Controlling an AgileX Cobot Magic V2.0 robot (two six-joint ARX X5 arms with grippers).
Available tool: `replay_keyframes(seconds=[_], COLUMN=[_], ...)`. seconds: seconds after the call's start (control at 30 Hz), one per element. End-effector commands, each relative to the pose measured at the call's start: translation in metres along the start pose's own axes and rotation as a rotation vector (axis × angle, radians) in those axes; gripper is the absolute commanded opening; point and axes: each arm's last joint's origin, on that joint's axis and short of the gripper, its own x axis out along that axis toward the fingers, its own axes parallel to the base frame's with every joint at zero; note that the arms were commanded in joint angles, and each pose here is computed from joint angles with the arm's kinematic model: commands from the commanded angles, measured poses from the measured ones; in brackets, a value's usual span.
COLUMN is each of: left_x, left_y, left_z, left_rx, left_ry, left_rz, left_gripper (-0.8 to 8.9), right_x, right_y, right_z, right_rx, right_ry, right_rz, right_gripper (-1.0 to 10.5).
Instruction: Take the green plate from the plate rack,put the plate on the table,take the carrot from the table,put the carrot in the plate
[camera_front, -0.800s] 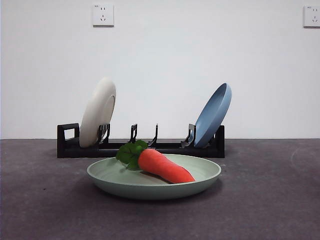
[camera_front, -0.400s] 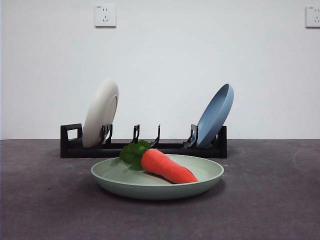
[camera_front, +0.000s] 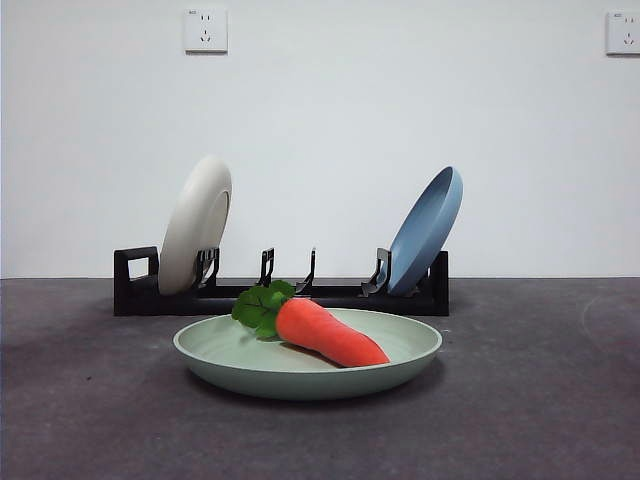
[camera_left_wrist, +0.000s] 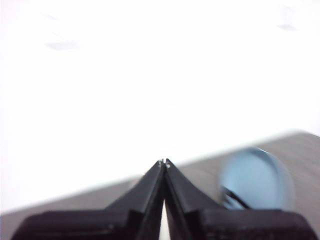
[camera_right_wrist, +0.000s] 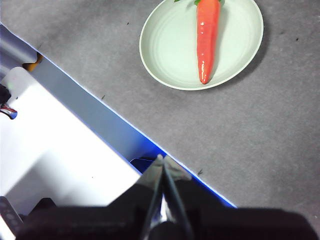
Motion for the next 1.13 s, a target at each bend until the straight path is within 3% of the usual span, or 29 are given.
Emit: replay_keyframes(seconds=[0.03, 0.3, 0.7, 1.13], left_x=[-0.012, -0.039, -0.054, -0.058], left_y=[0.010, 0.021, 0.018, 0.015], left_z=[-0.015, -0.102, -0.217, -0.248], left_rx=[0.064, 0.113, 0.082, 0.054], left_ry=[-0.050, -0.020, 0.114, 0.217], left_rz=[0.096, 0.275, 0.304, 0.295], left_gripper=[-0.03, -0.03, -0.03, -0.03], right_x=[0.001, 0.001, 0.001, 0.001], right_y=[0.000, 0.000, 0.000, 0.000], right_z=[0.000, 0.000, 0.000, 0.000], right_rx=[0.000, 0.000, 0.000, 0.000], right_ry=[0.000, -0.001, -0.001, -0.001], right_rz=[-0.001, 0.000, -0.001, -0.001], right_gripper=[0.0, 0.0, 0.0, 0.0])
